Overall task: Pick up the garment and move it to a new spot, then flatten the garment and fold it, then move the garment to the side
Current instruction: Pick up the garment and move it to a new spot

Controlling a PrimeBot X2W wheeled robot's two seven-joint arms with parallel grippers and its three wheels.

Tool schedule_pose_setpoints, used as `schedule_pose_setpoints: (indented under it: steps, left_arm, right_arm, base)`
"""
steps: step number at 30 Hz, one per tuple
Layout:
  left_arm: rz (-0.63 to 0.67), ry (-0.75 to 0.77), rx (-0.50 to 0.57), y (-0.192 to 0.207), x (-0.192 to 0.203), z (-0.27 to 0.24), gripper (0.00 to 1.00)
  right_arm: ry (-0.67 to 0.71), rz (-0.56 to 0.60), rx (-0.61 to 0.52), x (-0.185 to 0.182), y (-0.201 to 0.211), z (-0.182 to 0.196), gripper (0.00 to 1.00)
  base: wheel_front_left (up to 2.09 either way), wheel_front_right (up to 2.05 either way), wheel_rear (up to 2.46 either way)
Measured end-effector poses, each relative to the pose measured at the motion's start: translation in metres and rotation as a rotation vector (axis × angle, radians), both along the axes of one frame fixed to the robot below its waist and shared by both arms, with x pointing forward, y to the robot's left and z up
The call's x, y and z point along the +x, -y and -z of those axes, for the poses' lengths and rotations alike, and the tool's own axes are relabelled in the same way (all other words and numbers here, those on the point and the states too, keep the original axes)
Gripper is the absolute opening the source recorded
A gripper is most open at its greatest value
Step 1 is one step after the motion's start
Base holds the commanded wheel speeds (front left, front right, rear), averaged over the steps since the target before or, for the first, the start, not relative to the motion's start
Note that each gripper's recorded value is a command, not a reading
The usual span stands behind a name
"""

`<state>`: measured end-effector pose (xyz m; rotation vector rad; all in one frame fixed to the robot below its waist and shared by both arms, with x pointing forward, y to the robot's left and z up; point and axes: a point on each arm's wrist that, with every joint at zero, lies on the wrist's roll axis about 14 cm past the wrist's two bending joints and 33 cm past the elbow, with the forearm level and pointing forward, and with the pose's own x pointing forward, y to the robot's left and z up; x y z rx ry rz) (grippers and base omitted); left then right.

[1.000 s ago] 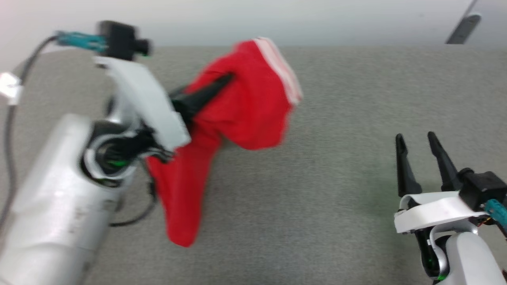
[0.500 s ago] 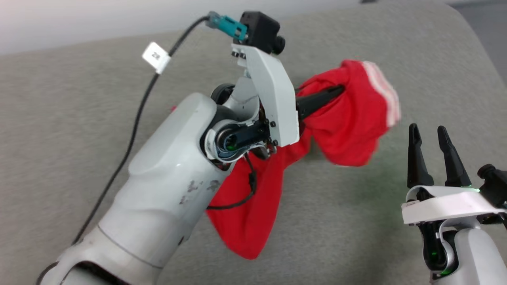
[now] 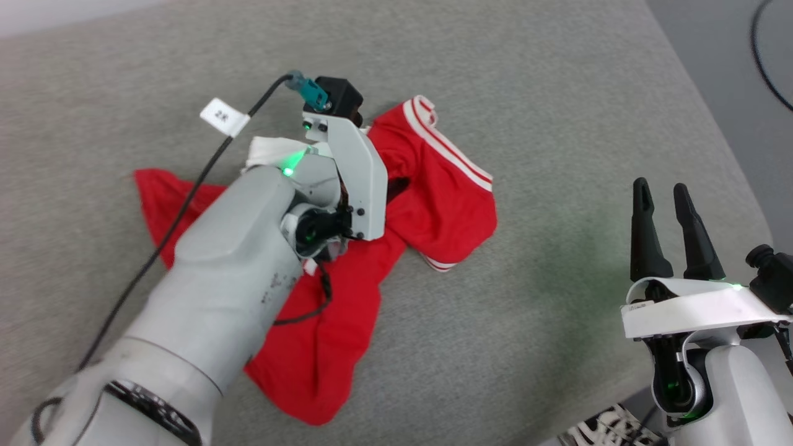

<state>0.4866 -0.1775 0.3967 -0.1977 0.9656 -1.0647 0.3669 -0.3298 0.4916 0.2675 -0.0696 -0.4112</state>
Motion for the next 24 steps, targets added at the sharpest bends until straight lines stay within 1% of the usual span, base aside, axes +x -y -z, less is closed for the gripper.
schedule_pose_setpoints:
  steps: [6,8,10,13,14,15,16,17,18,20,24]
  left_arm:
    - [0.118,0.024,0.11,0.007,-0.002,0.025,0.0]
    - [0.165,0.061,0.14,0.009,-0.003,0.03,0.0]
    - [0.189,0.087,0.144,0.01,-0.004,0.033,0.07]
    - [0.194,0.105,0.135,0.01,-0.004,0.033,0.11]
    - [0.192,0.109,0.129,0.01,-0.004,0.031,0.16]
    - [0.19,0.109,0.126,0.009,-0.004,0.03,0.26]
    - [0.191,0.117,0.121,0.009,-0.004,0.027,0.41]
    - [0.191,0.132,0.116,0.008,-0.004,0.024,0.63]
    - [0.189,0.146,0.108,0.008,-0.004,0.022,1.0]
    - [0.173,0.161,0.063,0.009,-0.005,0.011,1.0]
    - [0.1,0.165,-0.064,0.009,-0.006,-0.018,1.0]
  right_arm:
    - [-0.026,0.039,0.001,-0.01,0.01,0.005,1.0]
    - [-0.036,0.044,0.001,-0.011,0.011,0.008,1.0]
    - [-0.041,0.042,-0.001,-0.009,0.011,0.009,1.0]
    - [-0.035,0.017,-0.01,0.001,0.006,0.008,1.0]
    - [-0.032,0.007,-0.015,0.004,0.004,0.007,1.0]
    - [-0.032,-0.002,-0.018,0.006,0.001,0.007,1.0]
    - [-0.033,-0.011,-0.023,0.009,-0.001,0.007,1.0]
    - [-0.035,-0.022,-0.03,0.012,-0.003,0.007,1.0]
    - [-0.034,-0.032,-0.036,0.014,-0.006,0.007,1.0]
    - [-0.033,-0.051,-0.046,0.02,-0.01,0.007,1.0]
    - [-0.033,-0.097,-0.07,0.032,-0.023,0.008,1.0]
  base:
    - [0.0,0.0,0.0]
    - [0.0,0.0,0.0]
    - [0.0,0.0,0.0]
    - [0.0,0.0,0.0]
    - [0.0,0.0,0.0]
    - [0.0,0.0,0.0]
    - [0.0,0.0,0.0]
    - [0.0,0.0,0.0]
    - [0.0,0.0,0.0]
    - [0.0,0.0,0.0]
    - [0.0,0.0,0.0]
